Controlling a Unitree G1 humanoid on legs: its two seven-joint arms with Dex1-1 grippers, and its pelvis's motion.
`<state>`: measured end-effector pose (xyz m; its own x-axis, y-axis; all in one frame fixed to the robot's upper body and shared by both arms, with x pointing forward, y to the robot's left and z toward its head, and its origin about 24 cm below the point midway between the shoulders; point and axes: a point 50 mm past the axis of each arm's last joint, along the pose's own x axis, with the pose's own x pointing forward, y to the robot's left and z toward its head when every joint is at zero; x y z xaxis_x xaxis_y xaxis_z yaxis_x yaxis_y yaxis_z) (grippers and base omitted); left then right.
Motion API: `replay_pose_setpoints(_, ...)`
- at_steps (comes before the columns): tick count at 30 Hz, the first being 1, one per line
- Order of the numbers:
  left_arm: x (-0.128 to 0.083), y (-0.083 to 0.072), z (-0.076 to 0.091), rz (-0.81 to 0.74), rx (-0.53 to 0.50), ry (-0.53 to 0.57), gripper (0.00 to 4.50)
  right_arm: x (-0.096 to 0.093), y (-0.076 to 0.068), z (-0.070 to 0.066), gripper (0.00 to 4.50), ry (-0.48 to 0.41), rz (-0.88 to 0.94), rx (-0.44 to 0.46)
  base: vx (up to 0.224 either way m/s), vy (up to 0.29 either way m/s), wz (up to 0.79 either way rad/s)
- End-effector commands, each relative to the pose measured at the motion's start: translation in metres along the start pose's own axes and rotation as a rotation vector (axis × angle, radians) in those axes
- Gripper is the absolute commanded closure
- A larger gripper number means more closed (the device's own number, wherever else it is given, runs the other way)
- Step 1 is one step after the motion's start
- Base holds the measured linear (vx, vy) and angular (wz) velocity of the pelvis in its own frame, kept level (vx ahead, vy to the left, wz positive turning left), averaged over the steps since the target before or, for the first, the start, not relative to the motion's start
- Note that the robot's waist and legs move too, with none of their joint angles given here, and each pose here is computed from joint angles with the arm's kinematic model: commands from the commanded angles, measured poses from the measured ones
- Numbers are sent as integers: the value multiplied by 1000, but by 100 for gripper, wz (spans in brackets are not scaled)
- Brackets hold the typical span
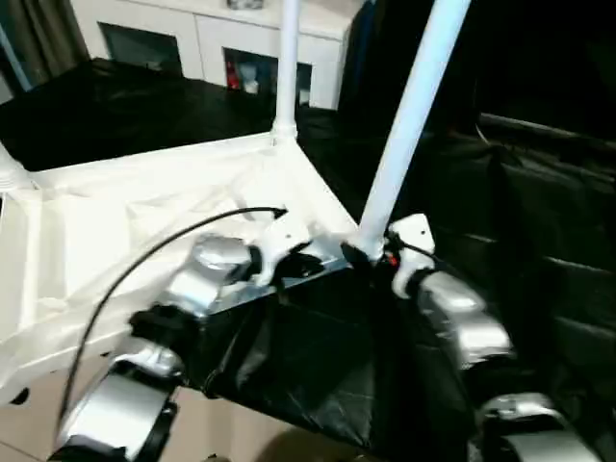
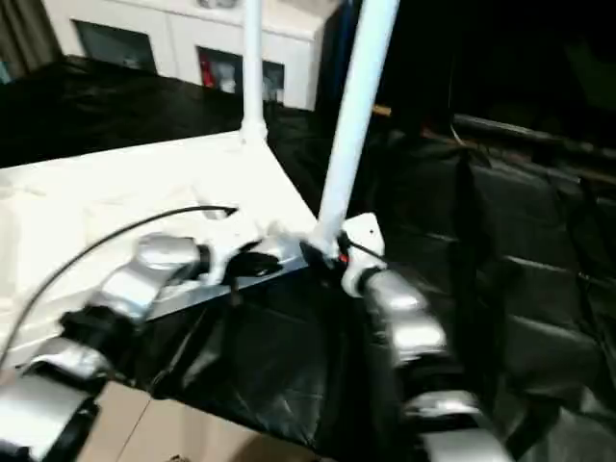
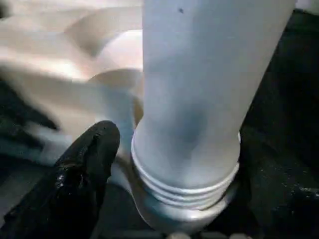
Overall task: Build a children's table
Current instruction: Rotate leg to tighten
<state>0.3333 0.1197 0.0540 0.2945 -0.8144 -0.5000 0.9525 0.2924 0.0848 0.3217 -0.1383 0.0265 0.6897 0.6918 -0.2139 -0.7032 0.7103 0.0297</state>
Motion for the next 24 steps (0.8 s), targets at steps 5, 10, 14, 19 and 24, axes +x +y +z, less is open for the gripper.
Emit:
replay_pose_setpoints(5, -10, -9, -7, -156, 50, 36, 450, -7, 4, 13, 62, -10, 240, -39, 0, 0, 0)
replay_pose_setpoints(10, -19, -9, -10, -194, 72, 65, 450, -13, 4, 13, 95, 40, 351, -59, 0, 0, 0)
replay_pose_setpoints(14, -26, -7, -11, -210, 84, 78, 450, -16, 4, 11, 121, 99, 438, -91, 0, 0, 0)
replay_pose_setpoints(19, -28, -7, -13, -215, 83, 83, 450, -13, 4, 14, 155, 86, 434, -84, 0, 0, 0)
replay_pose_setpoints(24, -29, -8, -14, -208, 79, 81, 450, -14, 8, 13, 193, 81, 452, -66, 0, 0, 0)
